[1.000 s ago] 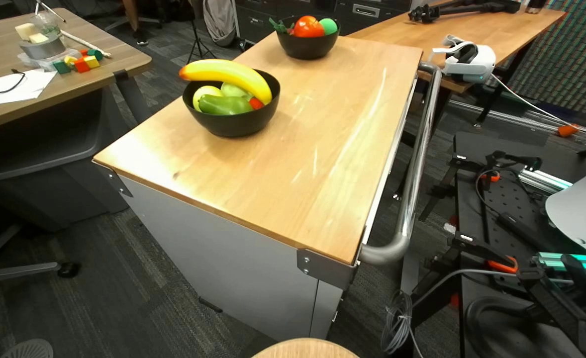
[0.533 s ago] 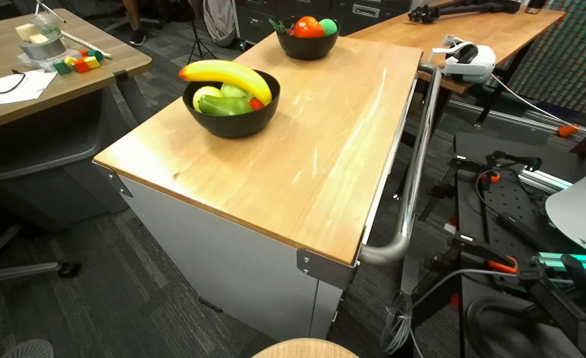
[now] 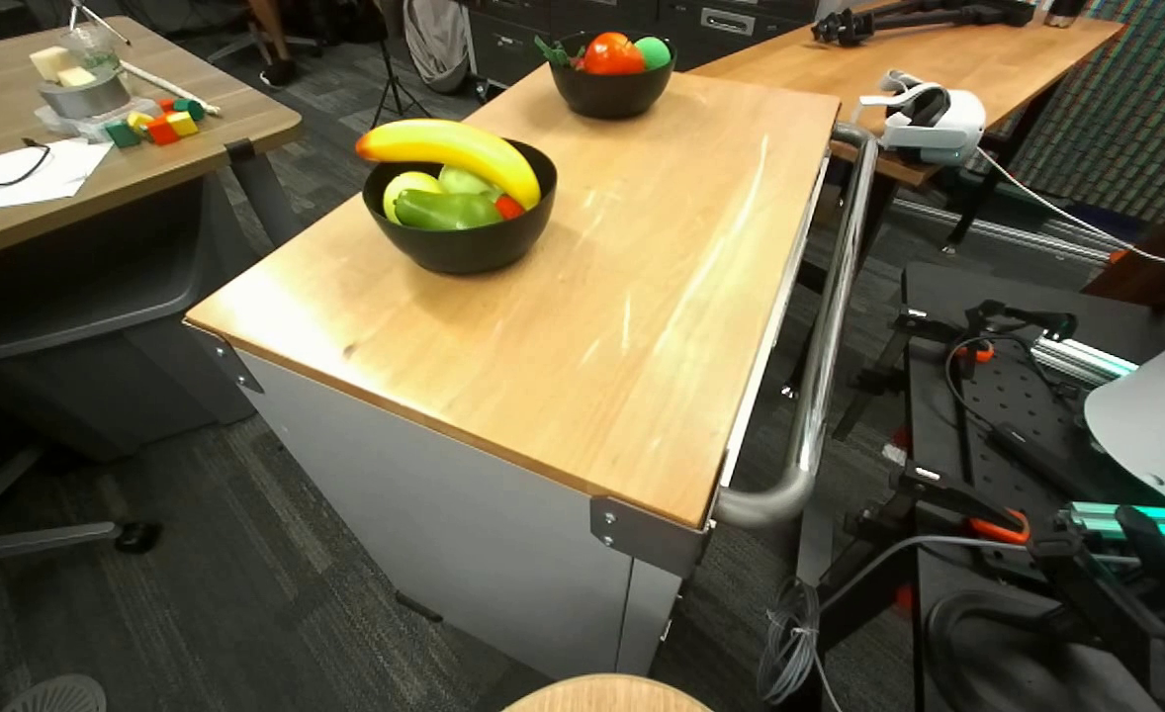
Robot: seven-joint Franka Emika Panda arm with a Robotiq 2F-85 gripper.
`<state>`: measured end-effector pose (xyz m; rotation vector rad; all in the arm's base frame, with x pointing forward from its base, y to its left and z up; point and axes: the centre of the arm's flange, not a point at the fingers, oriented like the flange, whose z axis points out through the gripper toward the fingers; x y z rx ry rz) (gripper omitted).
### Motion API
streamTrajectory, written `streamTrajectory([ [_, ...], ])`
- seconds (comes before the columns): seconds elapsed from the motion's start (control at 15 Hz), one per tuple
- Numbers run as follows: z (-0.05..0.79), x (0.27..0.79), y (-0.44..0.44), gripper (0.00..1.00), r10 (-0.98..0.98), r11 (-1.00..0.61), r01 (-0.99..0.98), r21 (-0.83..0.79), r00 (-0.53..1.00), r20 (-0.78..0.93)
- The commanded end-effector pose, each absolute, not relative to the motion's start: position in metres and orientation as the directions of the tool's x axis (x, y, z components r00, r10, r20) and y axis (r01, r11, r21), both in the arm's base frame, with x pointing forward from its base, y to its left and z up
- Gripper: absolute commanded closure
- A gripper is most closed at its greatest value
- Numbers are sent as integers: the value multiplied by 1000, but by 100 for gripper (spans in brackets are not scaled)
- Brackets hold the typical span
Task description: Move the fruit and vegetable toys from the bowls to the counter
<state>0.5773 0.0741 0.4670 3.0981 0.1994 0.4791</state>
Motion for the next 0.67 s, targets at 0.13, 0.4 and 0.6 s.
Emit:
streamTrajectory([
  [0.13,442,590,68,0,114,-993,114,17,957,265],
  [0.4,431,590,70,0,123,-992,117,38,960,250],
  [0.6,402,597,70,0,115,-993,109,37,964,241],
])
